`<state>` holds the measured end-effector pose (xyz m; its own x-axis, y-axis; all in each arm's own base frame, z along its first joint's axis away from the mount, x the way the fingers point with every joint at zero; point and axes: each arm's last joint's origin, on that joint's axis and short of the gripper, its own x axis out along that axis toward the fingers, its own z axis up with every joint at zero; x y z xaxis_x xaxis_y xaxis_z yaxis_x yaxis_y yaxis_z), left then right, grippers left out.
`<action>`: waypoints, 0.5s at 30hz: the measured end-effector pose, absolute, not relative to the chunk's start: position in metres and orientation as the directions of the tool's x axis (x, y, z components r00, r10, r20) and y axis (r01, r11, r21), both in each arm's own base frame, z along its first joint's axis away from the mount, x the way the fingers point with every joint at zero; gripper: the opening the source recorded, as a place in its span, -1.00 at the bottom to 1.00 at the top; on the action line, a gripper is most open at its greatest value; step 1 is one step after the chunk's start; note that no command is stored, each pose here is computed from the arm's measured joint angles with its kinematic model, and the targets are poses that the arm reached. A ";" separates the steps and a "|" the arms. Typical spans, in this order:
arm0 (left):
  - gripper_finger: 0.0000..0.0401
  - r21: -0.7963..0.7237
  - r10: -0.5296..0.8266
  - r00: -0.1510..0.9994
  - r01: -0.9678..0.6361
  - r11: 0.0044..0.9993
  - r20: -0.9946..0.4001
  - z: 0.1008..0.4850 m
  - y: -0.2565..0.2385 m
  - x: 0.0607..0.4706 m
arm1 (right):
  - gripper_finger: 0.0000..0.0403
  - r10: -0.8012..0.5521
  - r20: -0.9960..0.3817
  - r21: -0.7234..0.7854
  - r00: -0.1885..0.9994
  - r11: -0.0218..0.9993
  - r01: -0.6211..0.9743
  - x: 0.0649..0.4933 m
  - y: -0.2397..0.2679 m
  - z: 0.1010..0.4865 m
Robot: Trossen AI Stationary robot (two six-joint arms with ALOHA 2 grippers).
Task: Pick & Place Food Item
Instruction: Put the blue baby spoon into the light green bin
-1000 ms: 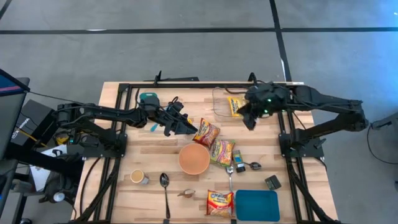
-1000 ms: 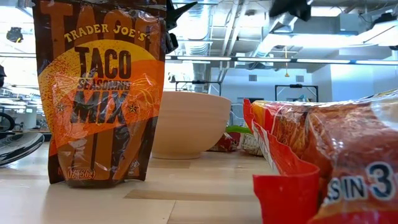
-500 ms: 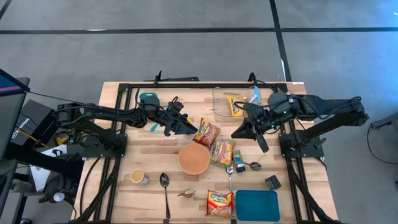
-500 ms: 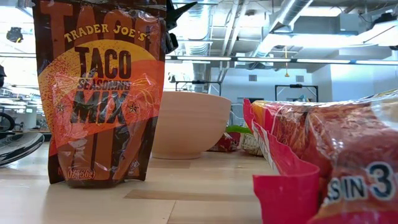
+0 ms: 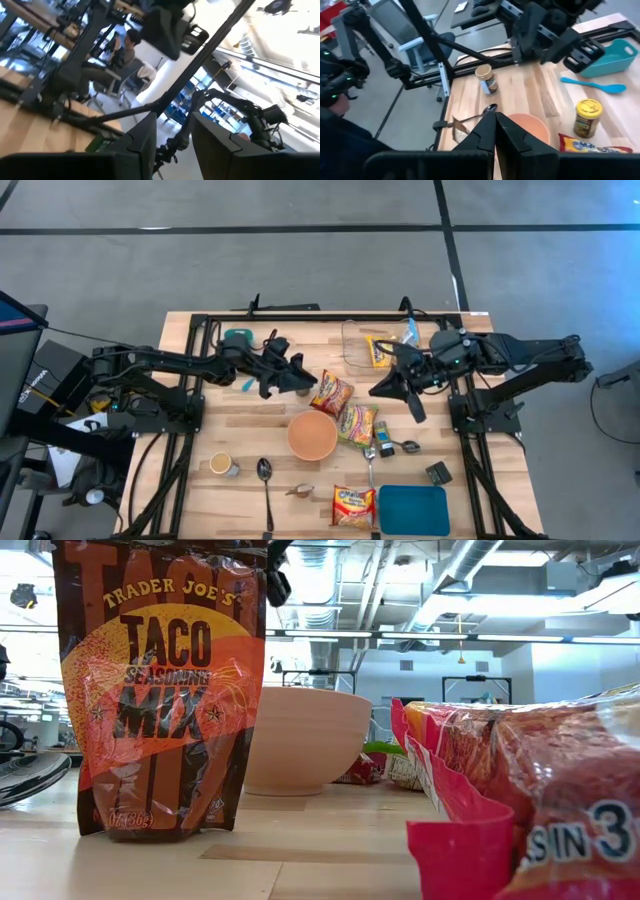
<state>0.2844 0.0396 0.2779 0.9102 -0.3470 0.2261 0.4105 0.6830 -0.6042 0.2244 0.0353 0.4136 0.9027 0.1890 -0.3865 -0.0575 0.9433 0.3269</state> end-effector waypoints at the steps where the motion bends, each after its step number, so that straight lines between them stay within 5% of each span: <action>1: -0.46 -0.598 -0.348 0.908 0.417 0.684 0.235 0.279 0.040 0.284 | -1.00 0.188 -0.388 0.326 0.902 0.944 -0.056 0.224 0.035 0.414; 15: -0.75 -0.521 -0.381 0.855 0.517 0.679 0.352 0.305 0.025 0.269 | -0.99 0.139 -0.460 0.328 0.877 0.944 0.023 0.221 0.033 0.407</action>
